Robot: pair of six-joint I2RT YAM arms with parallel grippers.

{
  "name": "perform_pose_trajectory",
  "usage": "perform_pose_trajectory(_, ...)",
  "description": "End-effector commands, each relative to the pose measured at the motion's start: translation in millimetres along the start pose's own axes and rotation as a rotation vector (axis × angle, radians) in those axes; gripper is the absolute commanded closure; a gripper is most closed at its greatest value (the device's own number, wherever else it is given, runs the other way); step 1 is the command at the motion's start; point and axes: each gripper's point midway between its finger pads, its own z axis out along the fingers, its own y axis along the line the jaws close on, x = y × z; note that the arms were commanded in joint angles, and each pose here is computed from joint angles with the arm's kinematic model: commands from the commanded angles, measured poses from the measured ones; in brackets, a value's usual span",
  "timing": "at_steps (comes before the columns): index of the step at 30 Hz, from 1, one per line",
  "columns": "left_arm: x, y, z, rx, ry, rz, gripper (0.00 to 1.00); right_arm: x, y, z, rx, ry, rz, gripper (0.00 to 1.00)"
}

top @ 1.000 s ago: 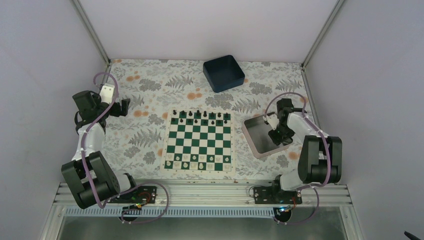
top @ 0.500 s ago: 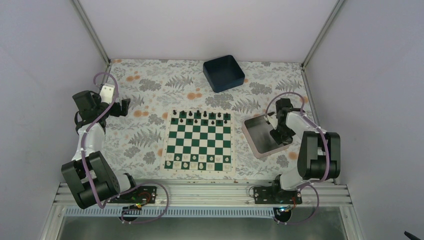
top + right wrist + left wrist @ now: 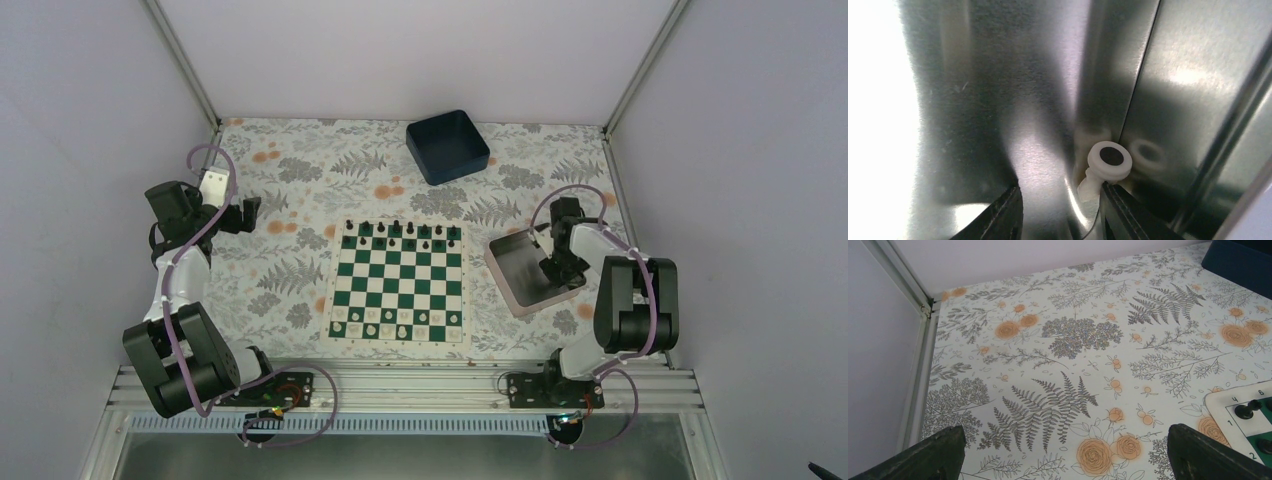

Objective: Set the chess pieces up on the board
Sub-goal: Adjust the chess piece in the storage box.

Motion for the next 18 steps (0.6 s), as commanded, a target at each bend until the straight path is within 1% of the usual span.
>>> perform_pose_trajectory(1, -13, 3, -2, 0.009, -0.033, 0.006, 0.00, -7, 17, 3, -0.086, -0.047, -0.007, 0.59)
perform_pose_trajectory(11, -12, 3, 1, 0.011, -0.029, 0.004, 0.00, -37, 40, -46, -0.267, -0.259, -0.058, 0.56)
perform_pose_trajectory(13, -11, 3, 1, 0.012, -0.028, 0.003, 0.00, -38, 32, -50, -0.232, -0.260, -0.052, 0.56)
perform_pose_trajectory(18, -11, 3, 1, 0.012, -0.028, 0.003, 0.00, -27, 16, -43, -0.132, -0.203, -0.030, 0.55)
